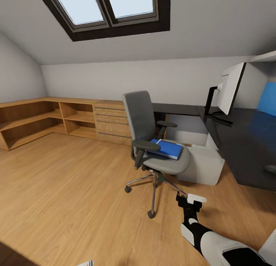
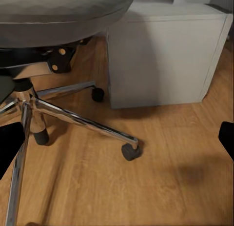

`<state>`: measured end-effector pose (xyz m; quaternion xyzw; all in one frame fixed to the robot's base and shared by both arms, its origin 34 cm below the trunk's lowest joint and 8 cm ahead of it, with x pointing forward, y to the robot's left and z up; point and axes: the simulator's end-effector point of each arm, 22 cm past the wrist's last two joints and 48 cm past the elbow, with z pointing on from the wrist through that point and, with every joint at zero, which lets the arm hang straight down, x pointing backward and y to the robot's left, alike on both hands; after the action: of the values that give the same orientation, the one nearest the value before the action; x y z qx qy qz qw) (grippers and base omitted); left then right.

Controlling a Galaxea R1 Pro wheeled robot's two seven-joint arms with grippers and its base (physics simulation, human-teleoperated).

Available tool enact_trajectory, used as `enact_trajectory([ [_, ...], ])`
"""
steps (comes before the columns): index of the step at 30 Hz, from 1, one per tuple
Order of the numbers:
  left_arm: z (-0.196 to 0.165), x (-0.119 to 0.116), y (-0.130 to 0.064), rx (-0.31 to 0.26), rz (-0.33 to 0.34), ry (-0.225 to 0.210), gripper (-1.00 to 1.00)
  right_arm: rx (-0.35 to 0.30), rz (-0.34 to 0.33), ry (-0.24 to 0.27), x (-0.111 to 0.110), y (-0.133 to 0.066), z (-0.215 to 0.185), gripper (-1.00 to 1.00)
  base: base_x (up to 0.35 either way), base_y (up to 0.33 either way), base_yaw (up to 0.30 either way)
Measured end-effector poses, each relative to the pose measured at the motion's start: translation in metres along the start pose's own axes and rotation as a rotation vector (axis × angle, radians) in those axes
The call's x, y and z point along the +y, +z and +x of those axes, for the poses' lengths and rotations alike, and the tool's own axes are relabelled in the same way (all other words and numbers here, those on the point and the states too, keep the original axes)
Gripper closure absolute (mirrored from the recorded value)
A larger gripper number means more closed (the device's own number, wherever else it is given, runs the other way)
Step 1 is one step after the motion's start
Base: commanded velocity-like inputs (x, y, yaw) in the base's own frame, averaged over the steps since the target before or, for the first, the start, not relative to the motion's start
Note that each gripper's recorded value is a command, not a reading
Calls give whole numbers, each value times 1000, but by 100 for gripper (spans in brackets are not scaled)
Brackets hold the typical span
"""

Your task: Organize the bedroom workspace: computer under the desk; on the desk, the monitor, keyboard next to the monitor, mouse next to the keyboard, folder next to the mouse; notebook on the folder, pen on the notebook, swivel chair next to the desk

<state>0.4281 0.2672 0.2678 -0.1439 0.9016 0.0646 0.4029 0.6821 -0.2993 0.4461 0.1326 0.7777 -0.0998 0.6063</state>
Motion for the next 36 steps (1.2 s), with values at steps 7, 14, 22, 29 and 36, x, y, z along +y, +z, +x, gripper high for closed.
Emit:
enact_trajectory([
  [7, 11, 2, -1, 22, -3, 8, -100, -20, -1, 5, -1, 0, -3, -100, 0, 0, -23],
  [14, 13, 3, -1, 26, -4, 10, -100, -47, -2, 13, -2, 0, -9, -100, 0, 0, -2],
  [22, 14, 2, -1, 28, -4, 10, -100, -49, -7, 17, 1, -2, -9, -100, 0, 0, -37],
  [29, 13, 1, -2, 21, -2, 9, -100, -48, -8, 18, 4, -3, -8, -100, 0, 0, -54],
  [36, 12, 1, -2, 20, -2, 8, -100, -47, -10, 22, 8, -4, -8, -100, 0, 0, -198],
])
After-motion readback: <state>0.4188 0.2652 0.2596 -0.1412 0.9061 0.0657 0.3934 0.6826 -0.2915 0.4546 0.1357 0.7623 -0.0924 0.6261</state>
